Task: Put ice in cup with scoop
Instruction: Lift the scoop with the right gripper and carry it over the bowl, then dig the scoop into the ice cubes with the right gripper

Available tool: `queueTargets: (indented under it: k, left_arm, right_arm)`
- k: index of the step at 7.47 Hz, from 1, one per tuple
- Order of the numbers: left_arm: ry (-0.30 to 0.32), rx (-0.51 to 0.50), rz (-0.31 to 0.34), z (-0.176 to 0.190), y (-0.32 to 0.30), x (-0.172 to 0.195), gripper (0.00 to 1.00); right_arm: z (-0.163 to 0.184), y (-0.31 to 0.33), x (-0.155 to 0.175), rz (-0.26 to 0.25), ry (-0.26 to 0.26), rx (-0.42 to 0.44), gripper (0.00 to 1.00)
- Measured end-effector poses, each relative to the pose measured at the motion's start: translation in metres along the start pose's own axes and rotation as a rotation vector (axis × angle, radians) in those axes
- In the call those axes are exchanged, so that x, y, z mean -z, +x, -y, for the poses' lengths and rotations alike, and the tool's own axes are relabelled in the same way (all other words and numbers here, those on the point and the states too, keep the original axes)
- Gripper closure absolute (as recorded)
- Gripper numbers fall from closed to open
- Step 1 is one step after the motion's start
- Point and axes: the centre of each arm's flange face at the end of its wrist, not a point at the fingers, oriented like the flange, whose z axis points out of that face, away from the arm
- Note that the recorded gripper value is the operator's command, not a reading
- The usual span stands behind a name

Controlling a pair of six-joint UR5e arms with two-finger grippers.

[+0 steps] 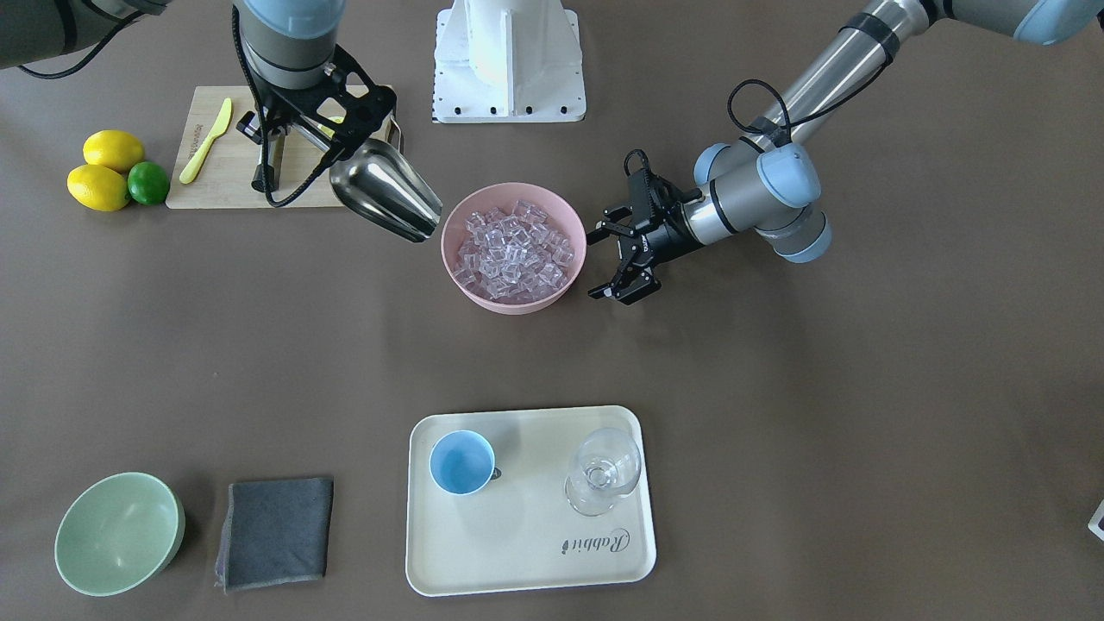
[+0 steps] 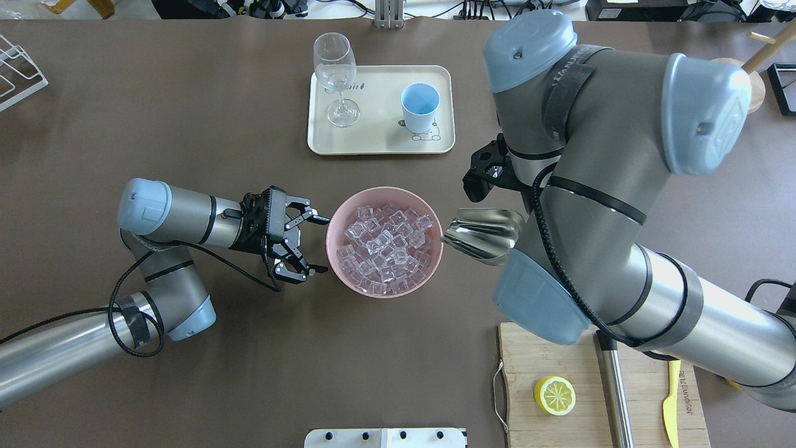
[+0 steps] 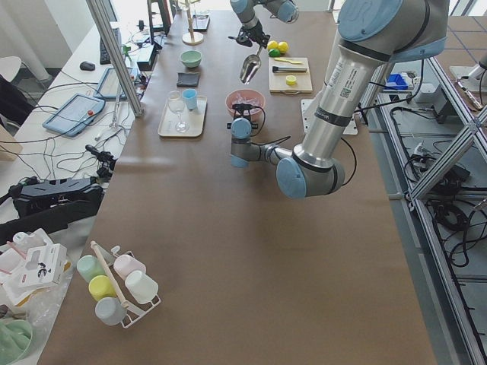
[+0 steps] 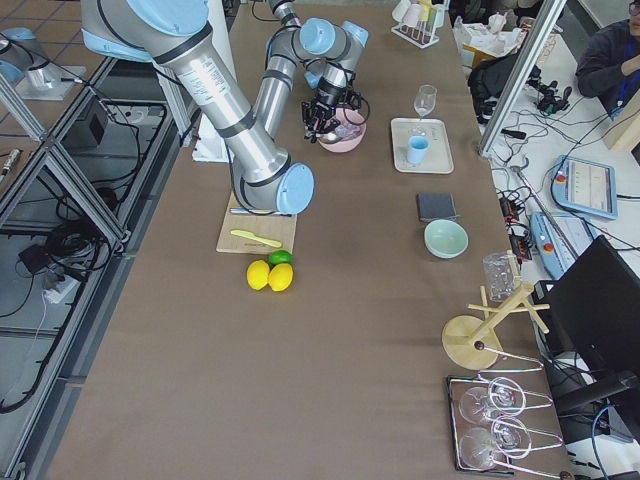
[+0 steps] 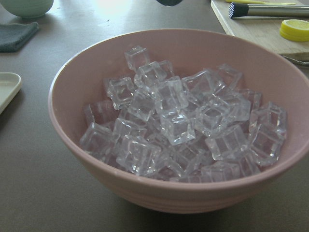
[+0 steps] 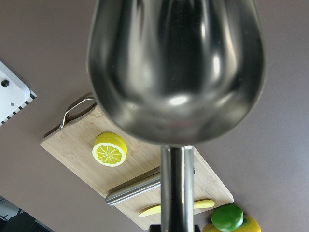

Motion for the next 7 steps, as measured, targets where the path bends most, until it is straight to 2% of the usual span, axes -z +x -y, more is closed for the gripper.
queueTargets:
  k: [3, 7]
  left_arm:
    - [0.01, 0.024, -0.004, 0.007, 0.0, 0.0, 0.02]
    - [0.04, 0.013, -0.008, 0.009, 0.002, 0.004, 0.02]
  right_arm:
    - [0.028, -0.013, 0.013, -0.007, -0.061, -0.009, 1.0]
    - [0.052, -0.045, -0.009, -0.049, -0.149, 0.027, 1.0]
